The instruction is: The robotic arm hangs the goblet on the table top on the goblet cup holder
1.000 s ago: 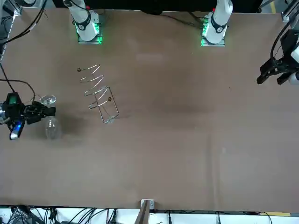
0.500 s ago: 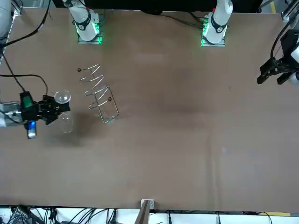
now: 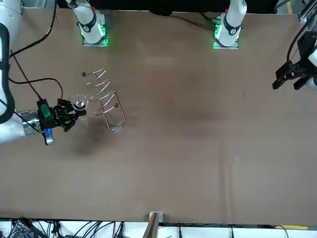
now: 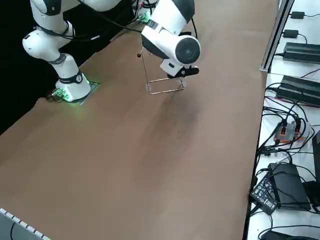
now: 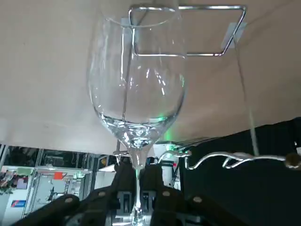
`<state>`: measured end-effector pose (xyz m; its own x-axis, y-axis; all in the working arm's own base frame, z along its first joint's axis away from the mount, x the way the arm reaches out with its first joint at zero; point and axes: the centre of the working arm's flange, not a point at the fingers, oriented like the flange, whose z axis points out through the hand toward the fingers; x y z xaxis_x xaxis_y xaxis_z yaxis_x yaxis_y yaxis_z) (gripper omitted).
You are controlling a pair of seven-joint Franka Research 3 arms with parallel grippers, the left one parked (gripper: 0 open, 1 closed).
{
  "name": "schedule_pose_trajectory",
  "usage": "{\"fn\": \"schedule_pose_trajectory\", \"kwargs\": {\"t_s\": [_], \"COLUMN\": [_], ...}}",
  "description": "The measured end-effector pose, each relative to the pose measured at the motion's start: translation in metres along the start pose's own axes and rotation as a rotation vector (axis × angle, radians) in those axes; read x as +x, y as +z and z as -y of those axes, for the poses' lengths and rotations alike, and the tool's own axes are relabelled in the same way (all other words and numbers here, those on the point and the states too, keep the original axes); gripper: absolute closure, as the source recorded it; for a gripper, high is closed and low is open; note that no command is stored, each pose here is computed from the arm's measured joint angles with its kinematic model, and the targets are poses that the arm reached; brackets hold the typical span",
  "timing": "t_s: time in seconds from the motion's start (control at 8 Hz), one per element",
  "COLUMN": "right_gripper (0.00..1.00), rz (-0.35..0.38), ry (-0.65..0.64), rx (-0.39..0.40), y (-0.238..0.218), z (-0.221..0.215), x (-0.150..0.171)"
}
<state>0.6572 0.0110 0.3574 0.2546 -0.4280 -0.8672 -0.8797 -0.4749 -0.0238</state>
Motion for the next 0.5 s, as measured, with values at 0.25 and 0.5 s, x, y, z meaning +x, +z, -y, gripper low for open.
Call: {"fn": "schedule_pose_trajectory", "kwargs": {"t_s": [0.25, 0.5], "right_gripper": [0.91, 0.91], "rz": [-0.003, -0.003], "ry": [0.016, 0.026], "rx": [-0.028, -0.045], "y": [0.018, 0.026], "z": [0.010, 0.010], "x": [-0.009, -0.007]}}
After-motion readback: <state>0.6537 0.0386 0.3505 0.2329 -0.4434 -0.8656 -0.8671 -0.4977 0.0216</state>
